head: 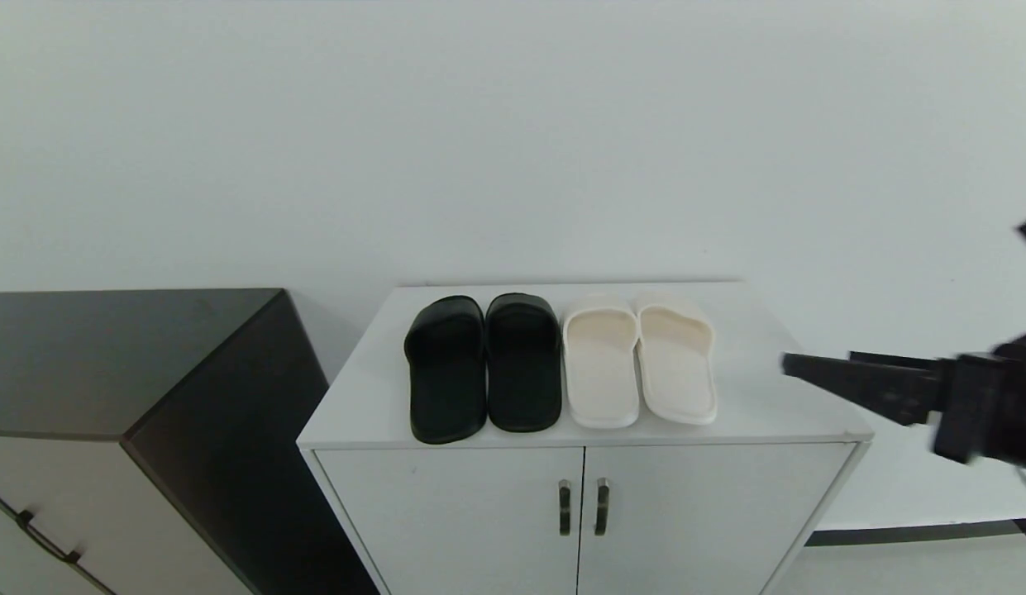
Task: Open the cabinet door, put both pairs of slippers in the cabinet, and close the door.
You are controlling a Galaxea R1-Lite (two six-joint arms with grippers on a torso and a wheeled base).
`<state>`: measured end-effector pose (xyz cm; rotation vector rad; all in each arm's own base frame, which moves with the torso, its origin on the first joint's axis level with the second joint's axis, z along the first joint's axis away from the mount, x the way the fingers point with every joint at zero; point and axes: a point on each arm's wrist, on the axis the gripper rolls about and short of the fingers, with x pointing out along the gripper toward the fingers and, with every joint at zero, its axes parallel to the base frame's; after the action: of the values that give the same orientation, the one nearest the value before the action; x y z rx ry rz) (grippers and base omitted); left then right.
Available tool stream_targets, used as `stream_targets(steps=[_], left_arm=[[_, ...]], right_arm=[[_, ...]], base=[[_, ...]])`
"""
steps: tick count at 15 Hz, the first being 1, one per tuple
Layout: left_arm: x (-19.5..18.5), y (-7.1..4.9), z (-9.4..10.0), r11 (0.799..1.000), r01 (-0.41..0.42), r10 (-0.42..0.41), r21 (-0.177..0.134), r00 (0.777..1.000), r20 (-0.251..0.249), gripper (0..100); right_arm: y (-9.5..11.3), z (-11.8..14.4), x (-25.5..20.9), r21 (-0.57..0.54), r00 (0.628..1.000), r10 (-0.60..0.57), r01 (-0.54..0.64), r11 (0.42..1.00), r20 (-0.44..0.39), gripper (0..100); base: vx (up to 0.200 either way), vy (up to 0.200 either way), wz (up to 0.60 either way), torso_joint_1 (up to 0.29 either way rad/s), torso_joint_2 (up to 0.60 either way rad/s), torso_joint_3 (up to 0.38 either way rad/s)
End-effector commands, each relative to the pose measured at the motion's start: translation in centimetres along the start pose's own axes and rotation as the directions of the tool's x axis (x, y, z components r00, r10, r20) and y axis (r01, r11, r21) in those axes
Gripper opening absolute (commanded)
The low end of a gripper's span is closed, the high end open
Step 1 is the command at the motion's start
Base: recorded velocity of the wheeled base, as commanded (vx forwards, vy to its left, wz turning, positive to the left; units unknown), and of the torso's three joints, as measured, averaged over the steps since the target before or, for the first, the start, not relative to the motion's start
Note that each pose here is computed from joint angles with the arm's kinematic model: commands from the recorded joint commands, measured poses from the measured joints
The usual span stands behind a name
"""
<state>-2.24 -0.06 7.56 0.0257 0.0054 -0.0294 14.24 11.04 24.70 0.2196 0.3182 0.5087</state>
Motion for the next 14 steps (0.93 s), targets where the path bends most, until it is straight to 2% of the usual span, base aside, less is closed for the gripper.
stream_targets(steps=[1,5,7,9,11,14], left_arm=[[0.0,0.0,0.0,1.0,0.001,-0.001,-0.001,1.0,-0.005,0],[0.3,0.0,0.1,1.0,0.016,-0.016,-0.008,0.999,-0.034,0],[0.3,0.0,0.1,1.0,0.016,-0.016,-0.008,0.999,-0.035,0],[0.3,0.0,0.1,1.0,0.016,-0.016,-0.008,0.999,-0.035,0],[0.3,0.0,0.1,1.0,0.017,-0.018,-0.008,0.999,-0.035,0],[0.3,0.0,0.1,1.0,0.017,-0.018,-0.01,0.999,-0.035,0]], right_arm=[[4.0,-0.6,8.7,-0.023,0.994,-0.102,0.101,0.995,-0.046,100],[5.2,-0.8,13.2,-0.062,0.979,-0.205,0.204,0.977,-0.011,100],[5.3,-1.5,15.8,-0.082,0.945,-0.325,0.326,0.942,0.034,100],[5.4,-1.8,17.0,-0.097,0.923,-0.381,0.385,0.918,0.051,100],[5.6,-2.0,18.3,-0.097,0.905,-0.42,0.425,0.9,0.065,100],[5.7,-2.5,20.1,-0.1,0.902,-0.427,0.431,0.897,0.059,100]], base=[[0.0,0.0,0.0,0.0,0.0,0.0],[0.0,0.0,0.0,0.0,0.0,0.0],[0.0,0.0,0.0,0.0,0.0,0.0],[0.0,0.0,0.0,0.0,0.0,0.0],[0.0,0.0,0.0,0.0,0.0,0.0],[0.0,0.0,0.0,0.0,0.0,0.0]])
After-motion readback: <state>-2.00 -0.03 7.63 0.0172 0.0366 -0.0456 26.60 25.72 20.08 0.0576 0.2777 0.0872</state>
